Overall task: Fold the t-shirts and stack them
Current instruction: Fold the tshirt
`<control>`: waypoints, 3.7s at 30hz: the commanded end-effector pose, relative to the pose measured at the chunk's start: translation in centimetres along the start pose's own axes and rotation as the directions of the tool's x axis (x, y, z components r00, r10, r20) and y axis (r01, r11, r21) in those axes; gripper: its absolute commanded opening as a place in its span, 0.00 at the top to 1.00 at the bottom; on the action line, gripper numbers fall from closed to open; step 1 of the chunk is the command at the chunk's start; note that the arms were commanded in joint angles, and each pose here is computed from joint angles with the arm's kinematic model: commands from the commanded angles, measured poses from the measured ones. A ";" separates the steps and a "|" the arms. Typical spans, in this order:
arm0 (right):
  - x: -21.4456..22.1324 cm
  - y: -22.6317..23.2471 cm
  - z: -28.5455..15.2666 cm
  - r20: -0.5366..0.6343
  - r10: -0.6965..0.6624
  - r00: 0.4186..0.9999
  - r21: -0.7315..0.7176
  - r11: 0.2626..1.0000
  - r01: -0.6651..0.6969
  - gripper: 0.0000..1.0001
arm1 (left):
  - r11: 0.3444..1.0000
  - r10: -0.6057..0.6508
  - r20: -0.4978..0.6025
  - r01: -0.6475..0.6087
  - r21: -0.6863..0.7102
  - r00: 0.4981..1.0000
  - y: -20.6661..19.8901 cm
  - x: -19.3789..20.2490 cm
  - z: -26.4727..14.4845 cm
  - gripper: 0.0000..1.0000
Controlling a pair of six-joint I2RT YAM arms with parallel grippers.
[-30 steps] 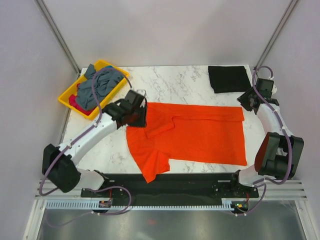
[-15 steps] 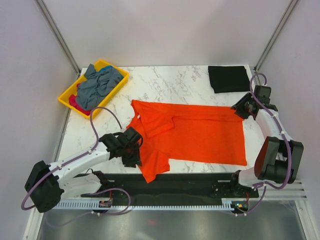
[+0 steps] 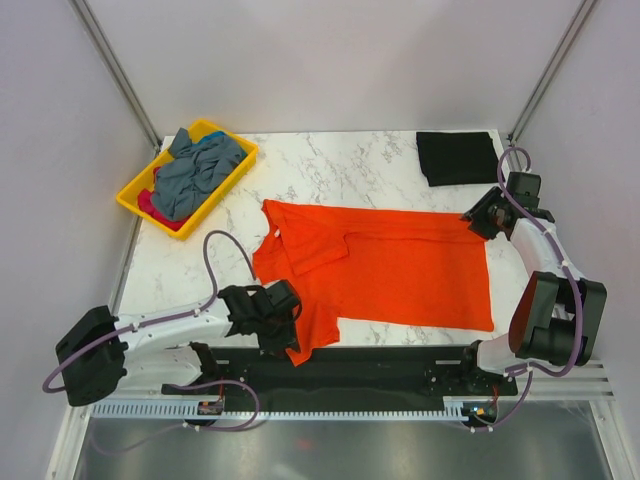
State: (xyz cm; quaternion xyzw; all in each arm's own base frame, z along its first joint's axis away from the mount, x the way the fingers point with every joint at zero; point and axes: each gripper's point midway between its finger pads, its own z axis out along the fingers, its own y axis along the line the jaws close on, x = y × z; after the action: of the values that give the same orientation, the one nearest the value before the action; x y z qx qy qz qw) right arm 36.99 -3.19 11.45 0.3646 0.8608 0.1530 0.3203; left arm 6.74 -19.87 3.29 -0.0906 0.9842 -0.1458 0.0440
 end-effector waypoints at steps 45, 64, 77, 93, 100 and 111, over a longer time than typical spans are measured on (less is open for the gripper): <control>16.1 -14.6 -6.8 -0.356 0.322 0.877 0.569 0.819 -0.070 0.58 | 0.966 0.052 0.503 -0.172 0.195 0.863 -8.7 -23.1 -11.4 0.98; 16.0 -14.5 -6.7 -0.326 0.331 0.885 0.566 0.818 -0.098 0.67 | 0.968 -0.006 0.428 -0.102 0.228 0.904 -9.2 -30.9 -8.0 0.98; 16.0 -14.4 -7.5 -0.231 0.394 0.889 0.587 0.786 -0.196 0.75 | 0.974 -0.011 0.420 -0.085 0.208 0.908 -8.4 -32.3 -6.5 0.98; 16.2 -14.5 -7.9 -0.171 0.430 0.886 0.588 0.767 -0.259 0.84 | 0.973 -0.017 0.414 -0.081 0.218 0.910 -8.7 -32.6 -6.1 0.98; 16.5 -14.1 -8.6 -0.196 0.437 0.878 0.583 0.772 -0.254 0.76 | 0.975 -0.013 0.411 -0.080 0.207 0.911 -8.6 -33.1 -5.5 0.98; 16.7 -13.9 -7.7 -0.174 0.456 0.873 0.557 0.777 -0.294 0.67 | 0.973 -0.028 0.433 -0.073 0.217 0.901 -9.0 -34.5 -6.1 0.98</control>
State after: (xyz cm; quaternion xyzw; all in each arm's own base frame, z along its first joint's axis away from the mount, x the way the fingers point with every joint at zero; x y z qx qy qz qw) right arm 15.53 -1.05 3.21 0.5623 0.8257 0.0266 0.0373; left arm 39.46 -19.90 11.80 -0.1194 0.9382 -0.2205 0.2386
